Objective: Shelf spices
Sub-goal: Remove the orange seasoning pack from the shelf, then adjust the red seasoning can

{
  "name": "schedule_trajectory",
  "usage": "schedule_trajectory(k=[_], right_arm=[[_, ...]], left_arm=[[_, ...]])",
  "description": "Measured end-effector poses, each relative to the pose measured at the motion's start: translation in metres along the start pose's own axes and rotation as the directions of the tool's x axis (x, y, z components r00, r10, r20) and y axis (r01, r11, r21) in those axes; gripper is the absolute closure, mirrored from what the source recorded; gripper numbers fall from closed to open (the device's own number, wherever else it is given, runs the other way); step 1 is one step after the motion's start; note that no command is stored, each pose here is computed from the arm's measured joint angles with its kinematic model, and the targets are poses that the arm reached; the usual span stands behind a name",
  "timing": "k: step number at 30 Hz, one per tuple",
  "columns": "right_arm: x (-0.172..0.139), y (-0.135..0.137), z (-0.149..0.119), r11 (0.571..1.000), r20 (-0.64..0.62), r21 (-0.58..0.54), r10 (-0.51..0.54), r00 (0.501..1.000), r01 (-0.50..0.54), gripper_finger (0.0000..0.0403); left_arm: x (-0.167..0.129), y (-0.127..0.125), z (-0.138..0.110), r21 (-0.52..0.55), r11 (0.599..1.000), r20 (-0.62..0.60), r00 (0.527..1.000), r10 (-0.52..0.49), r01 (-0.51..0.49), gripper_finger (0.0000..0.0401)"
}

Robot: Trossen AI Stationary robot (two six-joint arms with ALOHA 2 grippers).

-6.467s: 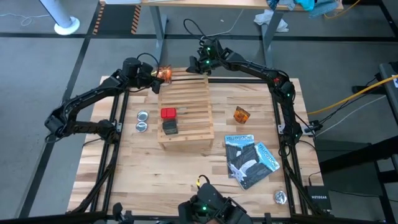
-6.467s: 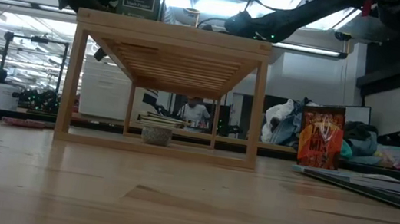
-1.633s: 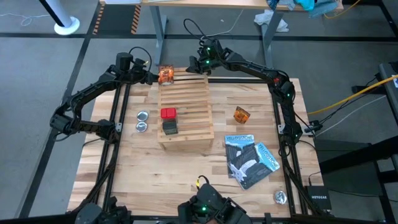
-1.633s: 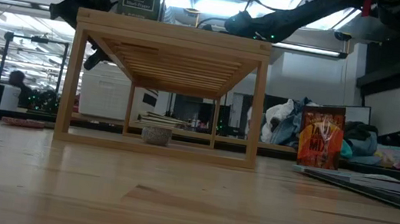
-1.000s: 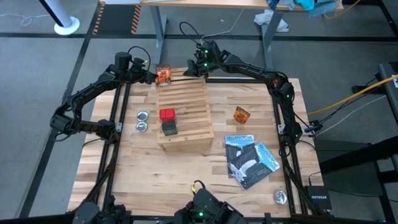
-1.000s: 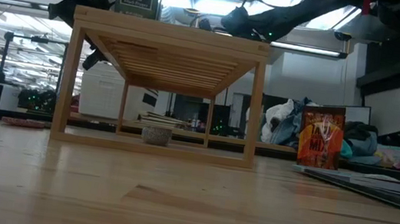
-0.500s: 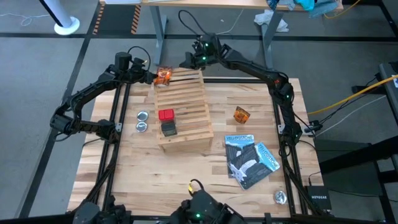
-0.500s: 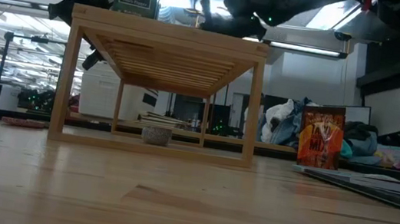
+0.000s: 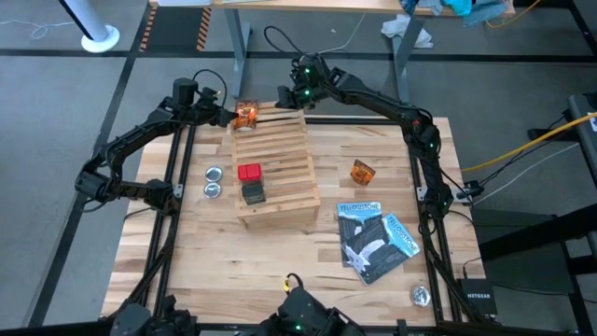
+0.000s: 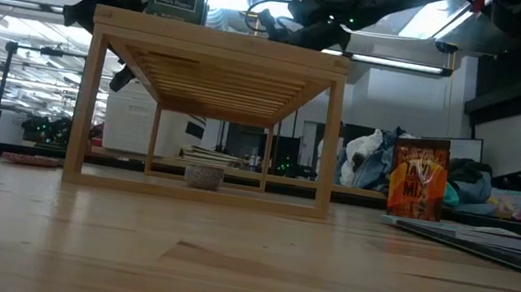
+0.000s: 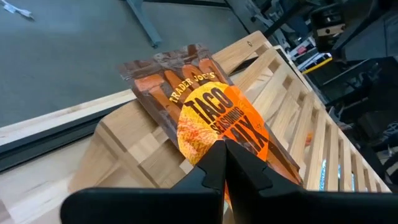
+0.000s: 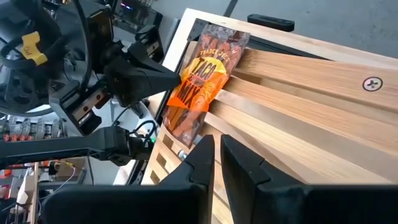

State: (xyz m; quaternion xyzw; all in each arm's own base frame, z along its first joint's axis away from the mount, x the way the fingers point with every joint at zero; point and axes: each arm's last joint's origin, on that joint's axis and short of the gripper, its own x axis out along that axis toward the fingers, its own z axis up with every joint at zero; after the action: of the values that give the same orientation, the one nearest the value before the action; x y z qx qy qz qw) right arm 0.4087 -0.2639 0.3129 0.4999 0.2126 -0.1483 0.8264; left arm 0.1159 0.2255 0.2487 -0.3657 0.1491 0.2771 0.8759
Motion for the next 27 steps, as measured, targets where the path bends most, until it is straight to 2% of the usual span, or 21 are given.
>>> schedule_trajectory(k=[11,15,20,27], right_arm=[[0.003,0.004,-0.004,0.999,-0.006,-0.032,0.009,1.000,-0.009,0.0370],[0.003,0.005,-0.003,0.999,0.002,-0.039,0.018,1.000,-0.018,0.0370],[0.003,0.006,-0.002,0.997,-0.007,-0.062,0.039,0.999,-0.039,0.0370],[0.003,0.006,-0.003,0.995,-0.017,-0.092,0.046,0.999,-0.047,0.0370]], left_arm=[[0.000,-0.001,-0.001,-0.008,1.000,-0.006,1.000,-0.011,0.011,0.0398],[0.000,-0.002,0.002,0.055,0.998,0.017,1.000,-0.020,0.019,0.0398],[0.000,-0.006,0.013,0.122,0.991,0.106,0.992,-0.064,0.051,0.0397],[-0.001,-0.008,0.018,0.140,0.988,0.149,0.985,-0.085,0.064,0.0397]])
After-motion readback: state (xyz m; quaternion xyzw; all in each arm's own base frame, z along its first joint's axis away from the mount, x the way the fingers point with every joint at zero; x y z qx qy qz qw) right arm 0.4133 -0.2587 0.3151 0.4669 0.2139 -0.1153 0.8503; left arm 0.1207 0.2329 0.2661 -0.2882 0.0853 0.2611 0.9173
